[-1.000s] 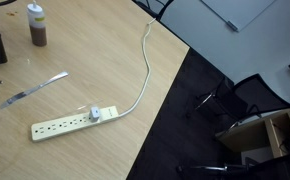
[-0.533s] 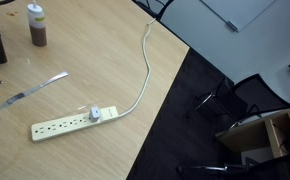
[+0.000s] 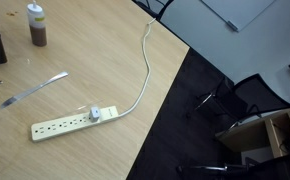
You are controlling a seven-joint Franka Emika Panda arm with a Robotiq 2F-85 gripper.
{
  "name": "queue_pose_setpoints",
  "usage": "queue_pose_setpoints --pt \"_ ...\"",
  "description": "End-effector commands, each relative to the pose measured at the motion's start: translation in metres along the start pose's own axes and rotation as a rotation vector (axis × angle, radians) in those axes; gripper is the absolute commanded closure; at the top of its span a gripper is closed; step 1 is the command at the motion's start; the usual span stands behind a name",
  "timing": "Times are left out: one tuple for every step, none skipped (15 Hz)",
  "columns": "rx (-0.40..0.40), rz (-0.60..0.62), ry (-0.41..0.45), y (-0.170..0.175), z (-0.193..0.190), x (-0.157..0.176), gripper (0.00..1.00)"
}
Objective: Move the fork from the utensil holder to the table
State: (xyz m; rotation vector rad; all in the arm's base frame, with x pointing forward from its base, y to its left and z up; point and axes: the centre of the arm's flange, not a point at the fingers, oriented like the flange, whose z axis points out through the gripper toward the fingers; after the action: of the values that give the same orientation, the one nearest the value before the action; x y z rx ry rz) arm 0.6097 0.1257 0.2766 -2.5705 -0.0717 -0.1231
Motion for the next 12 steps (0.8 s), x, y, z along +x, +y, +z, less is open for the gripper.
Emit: queue_pose_setpoints --pt "-0.016 -0.002 -0.01 -0.017 -0.016 -0.036 0.99" --pt "-0.013 -0.014 -0.019 -0.024 -0.018 -0.045 0.99" --pt "-0.016 -0.021 -0.03 -0.032 -0.02 -0.056 0.99" --pt "-0.019 -0.028 -0.045 -0.04 -0.02 -0.068 0.99" --pt "-0.021 -0.037 -0.054 -0.047 -0.021 -0.08 0.99" --pt "-0.029 -0.051 -0.056 -0.053 -0.022 -0.091 0.99" --pt "-0.038 -0.062 -0.057 -0.058 -0.022 -0.101 0.99" --pt "-0.046 -0.069 -0.061 -0.061 -0.023 -0.11 0.99" --pt "-0.052 -0.075 -0.063 -0.063 -0.024 -0.118 0.99" --pt "-0.058 -0.081 -0.06 -0.065 -0.025 -0.124 0.99" --pt "-0.063 -0.087 -0.057 -0.067 -0.027 -0.129 0.99" --pt "-0.075 -0.092 -0.056 -0.068 -0.029 -0.132 0.99"
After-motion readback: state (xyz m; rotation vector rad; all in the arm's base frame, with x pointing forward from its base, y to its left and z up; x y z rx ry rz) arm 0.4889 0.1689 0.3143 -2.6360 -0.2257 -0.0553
